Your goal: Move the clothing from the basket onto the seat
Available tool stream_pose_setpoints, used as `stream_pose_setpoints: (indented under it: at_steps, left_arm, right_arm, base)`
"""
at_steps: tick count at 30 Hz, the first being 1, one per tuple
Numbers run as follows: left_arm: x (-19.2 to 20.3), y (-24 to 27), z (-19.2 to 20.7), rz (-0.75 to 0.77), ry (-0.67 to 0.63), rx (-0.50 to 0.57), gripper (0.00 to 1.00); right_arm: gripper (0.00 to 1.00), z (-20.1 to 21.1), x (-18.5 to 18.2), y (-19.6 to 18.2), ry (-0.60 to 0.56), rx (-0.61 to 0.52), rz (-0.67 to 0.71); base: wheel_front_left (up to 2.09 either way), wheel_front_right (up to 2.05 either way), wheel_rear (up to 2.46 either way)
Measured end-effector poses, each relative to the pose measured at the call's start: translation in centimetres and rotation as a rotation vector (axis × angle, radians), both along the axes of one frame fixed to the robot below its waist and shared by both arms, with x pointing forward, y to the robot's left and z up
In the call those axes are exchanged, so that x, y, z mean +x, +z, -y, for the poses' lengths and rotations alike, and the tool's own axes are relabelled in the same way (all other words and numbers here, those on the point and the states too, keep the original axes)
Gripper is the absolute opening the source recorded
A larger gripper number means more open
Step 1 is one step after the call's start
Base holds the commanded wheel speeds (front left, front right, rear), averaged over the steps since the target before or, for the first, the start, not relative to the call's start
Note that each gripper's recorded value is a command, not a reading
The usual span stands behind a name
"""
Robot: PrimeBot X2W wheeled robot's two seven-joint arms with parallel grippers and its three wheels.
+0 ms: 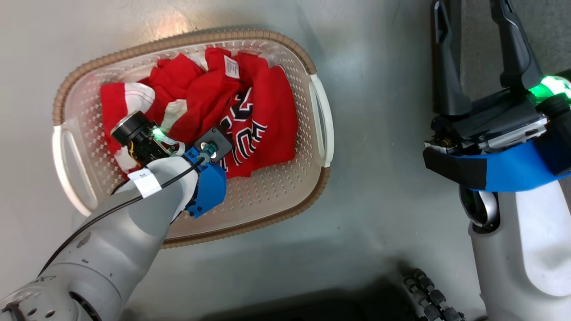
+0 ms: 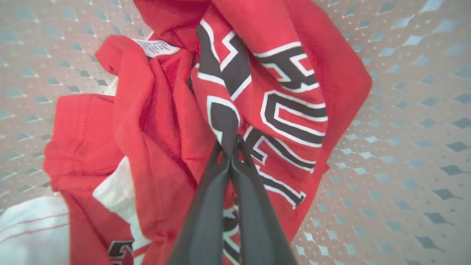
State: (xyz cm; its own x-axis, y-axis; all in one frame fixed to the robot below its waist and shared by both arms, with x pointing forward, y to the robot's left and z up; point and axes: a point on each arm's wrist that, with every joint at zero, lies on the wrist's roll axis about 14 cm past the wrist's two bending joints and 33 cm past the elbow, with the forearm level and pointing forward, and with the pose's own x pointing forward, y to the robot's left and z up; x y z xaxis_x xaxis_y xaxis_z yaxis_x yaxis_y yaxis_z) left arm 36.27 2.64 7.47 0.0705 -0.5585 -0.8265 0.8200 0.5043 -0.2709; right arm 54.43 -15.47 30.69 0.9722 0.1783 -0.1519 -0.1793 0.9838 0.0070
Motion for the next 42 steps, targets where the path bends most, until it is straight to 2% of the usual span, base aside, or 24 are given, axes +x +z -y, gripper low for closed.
stream_pose_setpoints:
  at_steps: [10,17,33,42]
  left_arm:
    - [3.6,5.2,1.2,0.135,0.043,-0.086,0.00]
    - [7.2,11.0,1.7,0.268,0.125,-0.166,0.00]
    - [10.5,26.3,0.0,0.608,0.341,-0.314,0.00]
    - [11.9,37.0,-0.7,0.859,0.434,-0.452,0.00]
  right_arm:
    - [1.00,-0.6,0.6,4.0,0.001,0.020,0.072]
    - [1.00,-1.0,0.2,7.6,0.003,0.038,0.122]
    - [1.00,-1.0,-4.6,16.0,-0.009,0.066,0.213]
    - [1.00,-1.0,-7.5,19.9,-0.011,0.077,0.275]
  base:
    - [0.00,0.00,0.00]
    - [0.00,0.00,0.00]
    - [0.00,0.00,0.00]
    - [0.00,0.00,0.00]
